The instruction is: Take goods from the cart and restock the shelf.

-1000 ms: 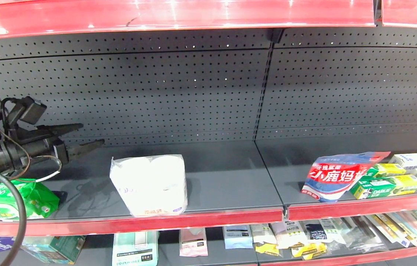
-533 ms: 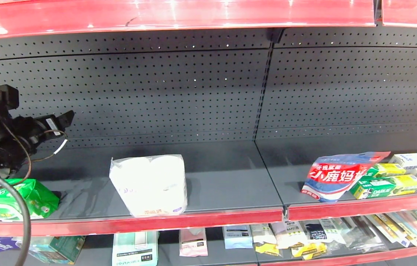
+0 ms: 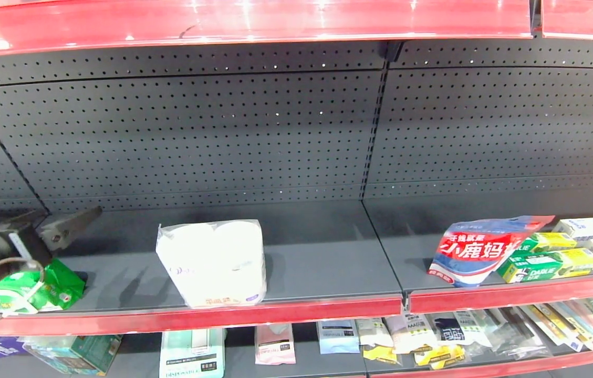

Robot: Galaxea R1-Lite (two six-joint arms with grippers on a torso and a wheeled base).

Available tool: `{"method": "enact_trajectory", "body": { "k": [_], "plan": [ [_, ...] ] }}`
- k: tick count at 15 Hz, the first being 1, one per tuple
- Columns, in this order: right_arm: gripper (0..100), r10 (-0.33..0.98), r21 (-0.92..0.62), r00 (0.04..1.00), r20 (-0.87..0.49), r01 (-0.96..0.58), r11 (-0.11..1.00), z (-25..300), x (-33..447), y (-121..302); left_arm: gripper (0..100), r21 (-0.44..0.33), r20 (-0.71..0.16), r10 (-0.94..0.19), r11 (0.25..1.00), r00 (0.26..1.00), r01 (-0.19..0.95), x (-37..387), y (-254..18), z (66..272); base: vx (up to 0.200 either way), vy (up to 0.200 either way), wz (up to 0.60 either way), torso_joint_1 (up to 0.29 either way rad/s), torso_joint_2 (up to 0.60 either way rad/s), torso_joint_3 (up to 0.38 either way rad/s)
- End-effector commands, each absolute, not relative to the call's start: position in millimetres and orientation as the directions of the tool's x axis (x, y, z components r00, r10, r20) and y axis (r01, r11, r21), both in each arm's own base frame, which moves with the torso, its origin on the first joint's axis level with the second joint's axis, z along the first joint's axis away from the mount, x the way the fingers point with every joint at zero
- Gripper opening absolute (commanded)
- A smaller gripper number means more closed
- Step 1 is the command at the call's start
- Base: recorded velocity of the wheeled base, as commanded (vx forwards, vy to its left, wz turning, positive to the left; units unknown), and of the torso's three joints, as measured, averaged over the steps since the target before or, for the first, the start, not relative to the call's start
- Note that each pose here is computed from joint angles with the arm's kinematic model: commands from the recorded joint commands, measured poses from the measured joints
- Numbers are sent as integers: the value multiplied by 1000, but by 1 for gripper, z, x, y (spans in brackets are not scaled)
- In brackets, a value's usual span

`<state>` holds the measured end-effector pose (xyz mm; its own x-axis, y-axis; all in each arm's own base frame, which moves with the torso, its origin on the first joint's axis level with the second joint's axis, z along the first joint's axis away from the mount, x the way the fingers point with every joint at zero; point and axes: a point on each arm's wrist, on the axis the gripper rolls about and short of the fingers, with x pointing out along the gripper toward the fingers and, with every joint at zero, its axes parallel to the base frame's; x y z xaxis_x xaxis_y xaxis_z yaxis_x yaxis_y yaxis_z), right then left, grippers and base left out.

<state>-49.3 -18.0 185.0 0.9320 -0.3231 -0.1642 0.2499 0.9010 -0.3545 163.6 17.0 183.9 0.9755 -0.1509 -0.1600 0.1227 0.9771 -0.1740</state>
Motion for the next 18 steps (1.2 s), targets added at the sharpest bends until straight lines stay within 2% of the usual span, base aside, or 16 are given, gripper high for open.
{"method": "enact_trajectory", "body": {
  "k": [1, 2, 4, 7, 8, 10, 11, 14, 15, 17, 18],
  "plan": [
    [0, -312, -351, 937, -160, 241, 905, 185, -50, -19, 100, -119, -109, -229, 969, 967, 216, 81, 3, 187, 0, 0, 0, 0, 0, 0],
    [0, -312, -351, 937, -160, 241, 905, 184, -50, -19, 100, -119, -113, -229, 969, 967, 216, 63, 1, 183, 0, 0, 0, 0, 0, 0],
    [0, -309, -347, 937, -165, 238, 907, 184, -50, -19, 100, -129, -138, -228, 969, 964, 211, 33, -4, 161, 0, 0, 0, 0, 0, 0],
    [0, -294, -347, 942, -162, 225, 911, 185, -49, -20, 100, -119, -123, -250, 965, 960, 236, -11, -9, 124, 0, 0, 0, 0, 0, 0],
    [0, -294, -346, 942, -161, 226, 911, 185, -50, -20, 100, -104, -123, -298, 952, 947, 287, -21, -10, 117, 0, 0, 0, 0, 0, 0],
    [0, -294, -346, 942, -161, 226, 911, 185, -50, -20, 100, -51, -138, -483, 875, 864, 481, -24, -5, 112, 0, 0, 0, 0, 0, 0],
    [0, -294, -345, 942, -160, 226, 911, 185, -50, -20, 100, -44, -158, -501, 864, 851, 501, -23, -3, 110, 0, 0, 0, 0, 0, 0],
    [0, -293, -344, 943, -157, 226, 911, 185, -49, -20, 100, 4, -146, -277, 960, 950, 280, -25, 2, 95, 0, 0, 0, 0, 0, 0],
    [0, -285, -340, 946, -153, 221, 914, 185, -49, -20, 100, 3, -140, -73, 997, 987, 75, -23, 6, 93, 0, 0, 0, 0, 0, 0],
    [0, -237, -330, 959, -157, 176, 928, 186, -47, -22, 100, -22, -163, 59, 998, 985, -63, -21, 7, 90, 0, 0, 0, 0, 0, 0],
    [0, -206, -323, 966, -155, 148, 935, 186, -47, -24, 100, -20, -163, 113, 993, 980, -118, -21, 6, 94, 0, 0, 0, 0, 0, 0]
  ]
}}
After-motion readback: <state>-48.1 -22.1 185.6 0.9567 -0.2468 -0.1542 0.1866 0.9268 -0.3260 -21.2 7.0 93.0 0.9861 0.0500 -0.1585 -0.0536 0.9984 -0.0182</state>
